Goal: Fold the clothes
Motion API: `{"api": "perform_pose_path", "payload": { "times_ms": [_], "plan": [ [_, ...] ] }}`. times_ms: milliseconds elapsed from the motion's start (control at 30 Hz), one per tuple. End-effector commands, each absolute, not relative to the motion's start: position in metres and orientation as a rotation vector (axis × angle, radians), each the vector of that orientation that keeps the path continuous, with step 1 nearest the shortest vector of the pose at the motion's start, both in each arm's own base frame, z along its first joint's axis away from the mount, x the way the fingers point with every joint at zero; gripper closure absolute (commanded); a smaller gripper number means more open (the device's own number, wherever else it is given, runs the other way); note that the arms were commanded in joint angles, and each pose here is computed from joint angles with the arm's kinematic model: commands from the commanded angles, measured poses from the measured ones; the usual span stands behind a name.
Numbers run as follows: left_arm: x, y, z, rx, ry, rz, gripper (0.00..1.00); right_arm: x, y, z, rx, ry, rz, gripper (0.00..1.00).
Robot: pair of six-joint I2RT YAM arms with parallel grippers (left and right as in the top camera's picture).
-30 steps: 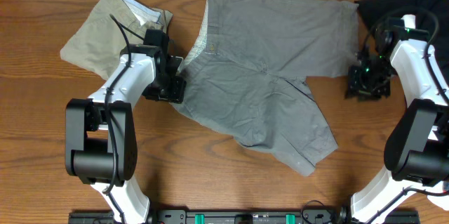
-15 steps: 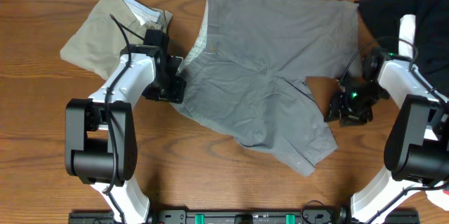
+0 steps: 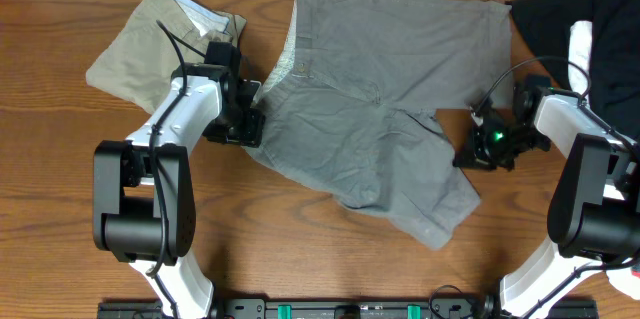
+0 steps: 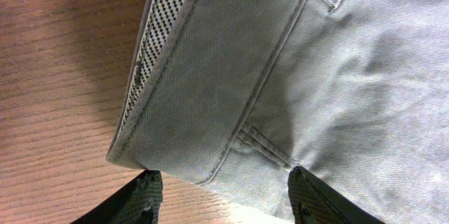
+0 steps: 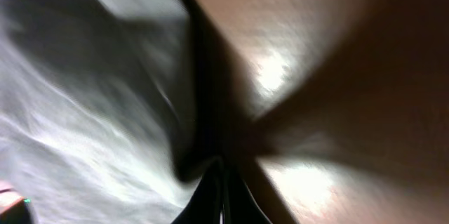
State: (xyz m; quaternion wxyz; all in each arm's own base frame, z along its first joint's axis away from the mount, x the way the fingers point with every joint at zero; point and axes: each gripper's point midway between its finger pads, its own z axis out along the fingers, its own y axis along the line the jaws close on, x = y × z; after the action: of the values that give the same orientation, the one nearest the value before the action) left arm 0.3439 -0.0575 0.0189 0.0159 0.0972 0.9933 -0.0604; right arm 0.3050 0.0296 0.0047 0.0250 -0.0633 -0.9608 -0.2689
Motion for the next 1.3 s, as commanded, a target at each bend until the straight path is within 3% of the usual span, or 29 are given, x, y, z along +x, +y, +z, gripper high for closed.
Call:
{"api": "perform_pose_path", "payload": {
  "times_ms": [0, 200, 433, 467, 533, 600, 833, 1100, 1267],
  "plan": [
    [0.342, -0.053, 0.017, 0.28, 3.102, -0.17, 0.41, 0.32, 0.043, 0.023, -0.215, -2.957, -1.105, 0.99],
    [0.342, -0.053, 0.017, 0.28, 3.101, -0.17, 0.4, 0.337, 0.016, 0.035, -0.193, -3.042, -1.08, 0.99],
    [0.343, -0.053, 0.017, 0.28, 3.098, -0.17, 0.4, 0.358, -0.07, 0.057, -0.36, -3.189, -0.542, 0.99],
    [0.343, -0.053, 0.017, 0.28, 3.098, -0.17, 0.4, 0.363, -0.075, 0.062, -0.367, -3.207, -0.521, 0.97],
    [0.343, -0.053, 0.017, 0.28, 3.098, -0.17, 0.4, 0.369, -0.079, 0.069, -0.37, -3.231, -0.515, 0.79],
    [0.343, -0.054, 0.017, 0.279, 3.098, -0.171, 0.4, 0.37, -0.081, 0.071, -0.374, -3.235, -0.501, 0.76],
    [0.343, -0.054, 0.017, 0.272, 3.099, -0.171, 0.4, 0.344, -0.08, 0.069, -0.477, -3.107, -0.474, 0.6],
    [0.343, -0.054, 0.017, 0.266, 3.1, -0.171, 0.4, 0.287, -0.07, 0.059, -0.527, -2.868, -0.408, 0.56],
    [0.344, -0.054, 0.018, 0.227, 3.098, -0.172, 0.4, 0.277, -0.073, 0.051, -0.648, -2.812, -0.407, 0.53]
  ]
}}
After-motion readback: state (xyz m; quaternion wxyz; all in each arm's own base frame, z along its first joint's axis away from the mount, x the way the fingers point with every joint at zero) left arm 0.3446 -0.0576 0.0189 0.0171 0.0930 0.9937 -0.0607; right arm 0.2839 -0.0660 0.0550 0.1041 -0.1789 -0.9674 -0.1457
